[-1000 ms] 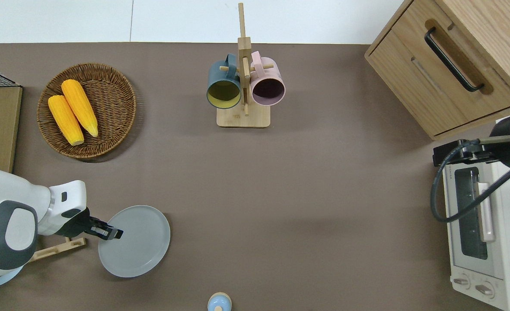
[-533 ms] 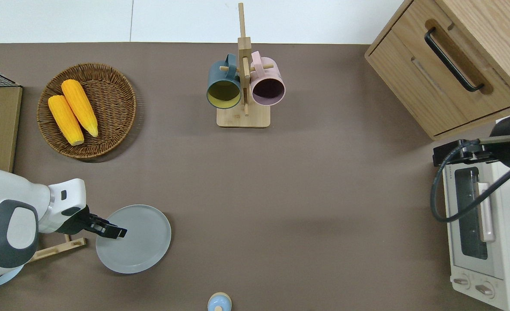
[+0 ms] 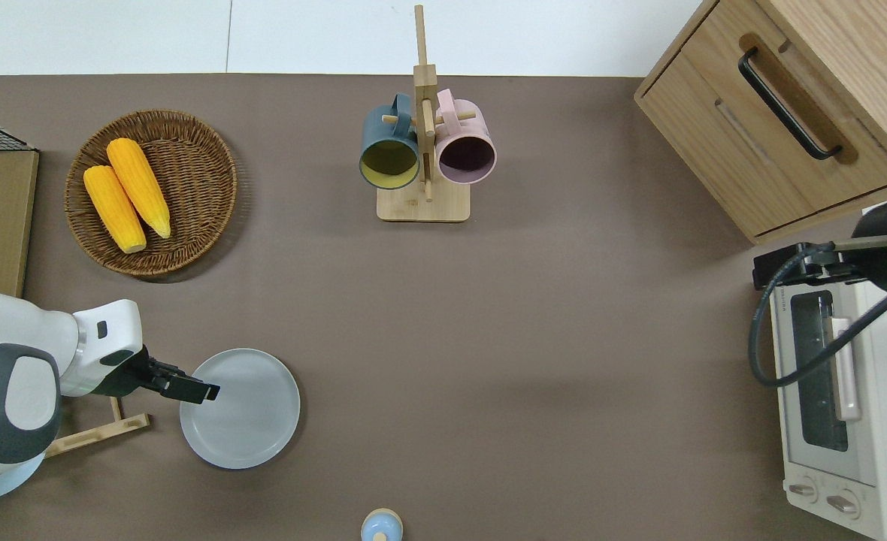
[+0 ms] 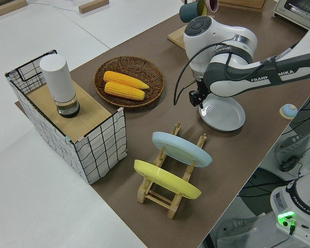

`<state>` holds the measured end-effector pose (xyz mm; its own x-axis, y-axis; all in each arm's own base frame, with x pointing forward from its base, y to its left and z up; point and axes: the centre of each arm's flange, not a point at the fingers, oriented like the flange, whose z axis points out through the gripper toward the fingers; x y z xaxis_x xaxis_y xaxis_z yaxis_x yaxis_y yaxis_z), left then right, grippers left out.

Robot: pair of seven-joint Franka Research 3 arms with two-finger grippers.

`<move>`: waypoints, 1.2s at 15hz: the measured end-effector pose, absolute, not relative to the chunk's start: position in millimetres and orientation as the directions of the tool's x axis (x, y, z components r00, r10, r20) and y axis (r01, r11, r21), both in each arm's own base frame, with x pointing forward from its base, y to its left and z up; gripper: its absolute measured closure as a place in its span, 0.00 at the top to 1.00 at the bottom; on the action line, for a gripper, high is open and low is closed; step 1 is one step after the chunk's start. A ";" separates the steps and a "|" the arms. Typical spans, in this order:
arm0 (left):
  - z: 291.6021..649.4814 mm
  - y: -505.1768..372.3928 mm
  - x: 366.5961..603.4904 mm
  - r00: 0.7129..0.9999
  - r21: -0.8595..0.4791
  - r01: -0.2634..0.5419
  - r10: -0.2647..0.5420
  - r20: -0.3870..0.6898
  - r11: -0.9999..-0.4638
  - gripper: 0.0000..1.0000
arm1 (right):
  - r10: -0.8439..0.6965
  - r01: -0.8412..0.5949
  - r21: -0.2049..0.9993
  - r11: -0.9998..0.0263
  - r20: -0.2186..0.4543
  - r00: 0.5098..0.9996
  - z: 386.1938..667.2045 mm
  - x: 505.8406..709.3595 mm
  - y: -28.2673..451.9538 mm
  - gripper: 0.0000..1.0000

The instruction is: Pick gray plate from low plate rack and place it on table with left arm

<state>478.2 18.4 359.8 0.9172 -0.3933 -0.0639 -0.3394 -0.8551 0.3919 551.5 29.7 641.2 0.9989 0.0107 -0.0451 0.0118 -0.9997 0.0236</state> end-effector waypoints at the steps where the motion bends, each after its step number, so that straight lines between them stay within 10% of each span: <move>1: 364.1 18.9 481.3 0.920 0.386 -0.339 -0.388 -0.056 -0.858 1.00 | 0.011 0.012 0.024 -1.000 -0.045 0.999 641.2 551.5 29.7 0.99; 18: 565.7 0.8 535.3 0.994 0.089 -0.111 -0.111 0.014 -0.990 1.00 | 0.011 0.012 0.024 -1.000 -0.045 0.999 641.2 551.5 29.7 0.99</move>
<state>535.3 0.8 565.7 0.9938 -0.1107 0.0136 -0.1114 -0.9898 0.0889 551.5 29.7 641.2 0.9989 0.0107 -0.0451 0.0118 -0.9997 0.0236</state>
